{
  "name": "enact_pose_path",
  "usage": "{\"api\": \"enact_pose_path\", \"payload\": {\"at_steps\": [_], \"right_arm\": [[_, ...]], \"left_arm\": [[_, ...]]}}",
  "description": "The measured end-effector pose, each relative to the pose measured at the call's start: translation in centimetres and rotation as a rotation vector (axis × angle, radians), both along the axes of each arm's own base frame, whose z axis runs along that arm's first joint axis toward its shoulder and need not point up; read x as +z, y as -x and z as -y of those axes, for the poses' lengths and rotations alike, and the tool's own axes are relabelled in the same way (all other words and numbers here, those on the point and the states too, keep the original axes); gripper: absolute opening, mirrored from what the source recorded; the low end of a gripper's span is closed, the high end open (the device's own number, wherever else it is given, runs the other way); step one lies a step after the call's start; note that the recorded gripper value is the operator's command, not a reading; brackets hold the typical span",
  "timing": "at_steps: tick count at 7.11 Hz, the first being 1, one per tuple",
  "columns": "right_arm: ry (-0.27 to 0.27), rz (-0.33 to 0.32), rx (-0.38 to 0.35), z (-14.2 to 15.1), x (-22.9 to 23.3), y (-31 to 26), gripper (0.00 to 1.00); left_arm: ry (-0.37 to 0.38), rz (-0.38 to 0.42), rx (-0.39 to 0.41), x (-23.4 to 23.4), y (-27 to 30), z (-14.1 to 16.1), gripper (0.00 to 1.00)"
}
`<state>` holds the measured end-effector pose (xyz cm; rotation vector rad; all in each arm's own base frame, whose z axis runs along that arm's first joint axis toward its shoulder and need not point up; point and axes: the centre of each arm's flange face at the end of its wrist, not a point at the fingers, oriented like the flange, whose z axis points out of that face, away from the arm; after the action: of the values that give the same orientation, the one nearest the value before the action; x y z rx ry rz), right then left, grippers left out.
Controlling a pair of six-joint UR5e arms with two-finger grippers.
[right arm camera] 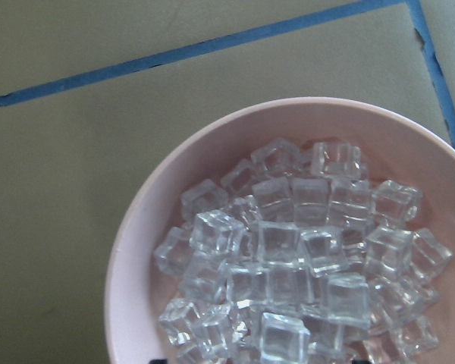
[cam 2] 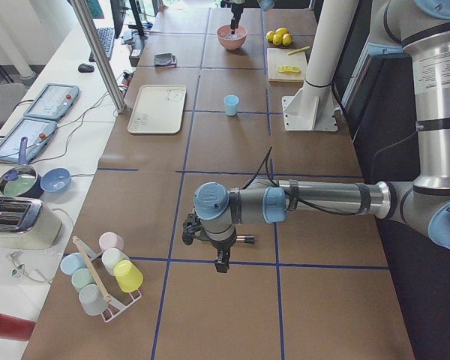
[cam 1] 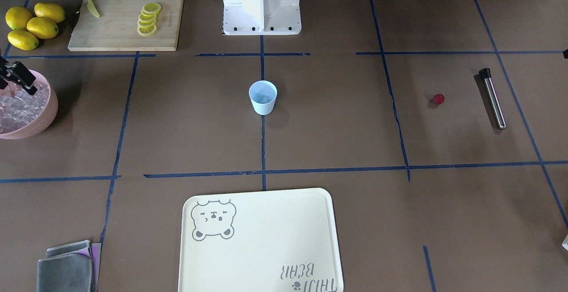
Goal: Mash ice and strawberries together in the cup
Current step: 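Lower the right gripper into the ice and grasp another cube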
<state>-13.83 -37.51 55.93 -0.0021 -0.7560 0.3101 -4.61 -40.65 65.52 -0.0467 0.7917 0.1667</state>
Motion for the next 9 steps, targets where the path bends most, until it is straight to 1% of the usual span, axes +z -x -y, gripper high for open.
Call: {"api": "enact_pose_path", "payload": {"at_steps": [1, 3, 6, 7, 9], "right_arm": [[0.014, -0.009, 0.004, -0.5, 0.6, -0.3, 0.66], [0.024, -0.020, -0.001, -1.0, 1.2, -0.5, 0.65], [0.014, -0.021, -0.021, -0.7, 1.0, 0.5, 0.65], [0.009, -0.027, -0.027, -0.7, 1.1, 0.9, 0.63], [0.000, -0.048, -0.037, -0.8, 1.5, 1.5, 0.57]], "left_arm": [[-0.001, 0.000, 0.000, 0.0, 0.0, 0.0, 1.00], [-0.001, 0.000, 0.000, -0.1, 0.0, 0.0, 1.00], [-0.001, 0.000, 0.000, -0.1, 0.0, 0.0, 1.00], [0.000, 0.000, 0.000, 0.0, 0.0, 0.0, 1.00], [0.001, 0.000, 0.001, 0.0, 0.0, 0.0, 1.00]]}}
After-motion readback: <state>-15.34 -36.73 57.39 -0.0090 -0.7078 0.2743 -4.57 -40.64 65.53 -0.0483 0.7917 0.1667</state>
